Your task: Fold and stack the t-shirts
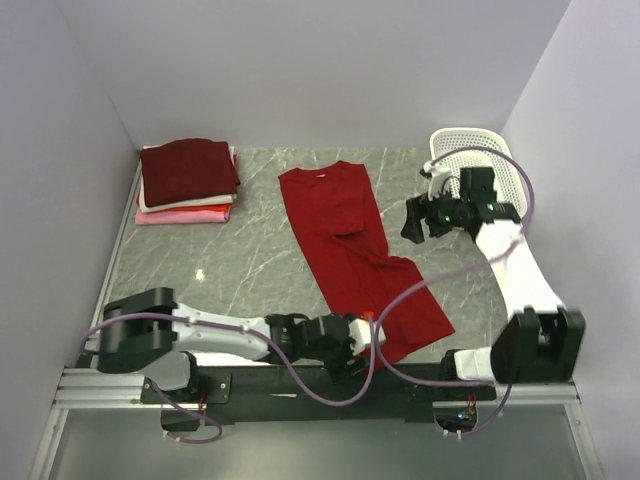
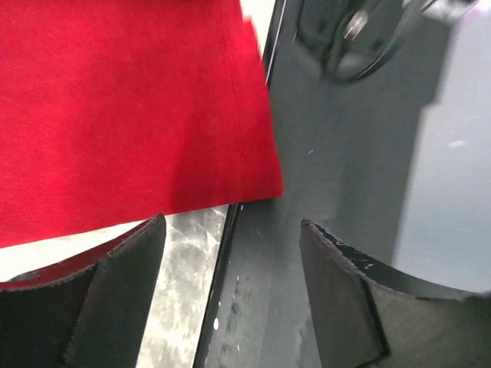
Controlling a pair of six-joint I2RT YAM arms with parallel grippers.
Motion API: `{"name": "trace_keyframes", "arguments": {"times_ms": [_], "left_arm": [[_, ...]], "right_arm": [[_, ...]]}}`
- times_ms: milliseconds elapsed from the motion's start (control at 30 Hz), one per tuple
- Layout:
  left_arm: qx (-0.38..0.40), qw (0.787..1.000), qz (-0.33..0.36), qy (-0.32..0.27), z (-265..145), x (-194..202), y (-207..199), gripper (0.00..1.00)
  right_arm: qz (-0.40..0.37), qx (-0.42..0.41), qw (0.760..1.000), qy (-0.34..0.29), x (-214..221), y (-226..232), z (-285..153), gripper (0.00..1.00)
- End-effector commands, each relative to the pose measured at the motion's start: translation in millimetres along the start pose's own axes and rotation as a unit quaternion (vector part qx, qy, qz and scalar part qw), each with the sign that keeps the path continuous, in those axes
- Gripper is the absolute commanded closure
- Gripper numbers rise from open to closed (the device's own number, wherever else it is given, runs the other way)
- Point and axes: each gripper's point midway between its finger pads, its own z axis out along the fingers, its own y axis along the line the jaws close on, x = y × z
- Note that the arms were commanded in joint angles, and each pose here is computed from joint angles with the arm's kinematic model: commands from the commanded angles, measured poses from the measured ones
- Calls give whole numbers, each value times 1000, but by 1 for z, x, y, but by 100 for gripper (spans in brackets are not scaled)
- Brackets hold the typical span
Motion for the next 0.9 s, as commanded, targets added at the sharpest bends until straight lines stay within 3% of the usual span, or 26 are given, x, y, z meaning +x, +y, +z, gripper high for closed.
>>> {"name": "trace_keyframes", "arguments": {"times_ms": [0, 133, 500, 700, 800, 867], "left_arm": [[-38, 999, 26, -18, 20, -17, 4, 25], [-53, 997, 47, -17, 27, -13, 4, 26], [-37, 994, 98, 6, 51, -2, -12, 28], [-29, 994, 96, 37, 56, 15, -13, 46], [-31, 994, 90, 55, 55, 25, -11, 63], [-44, 994, 83, 64, 50, 33, -6, 81]], "right_arm": [[-102, -37, 990, -94, -22, 29, -25, 13], [-152, -76, 978, -118, -9, 50, -30, 12], [-132, -122, 978, -103, 4, 49, -33, 16], [-120, -134, 979, -95, 7, 48, -31, 16], [-115, -140, 979, -90, 9, 48, -31, 17], [-113, -142, 980, -86, 11, 48, -30, 17]]}}
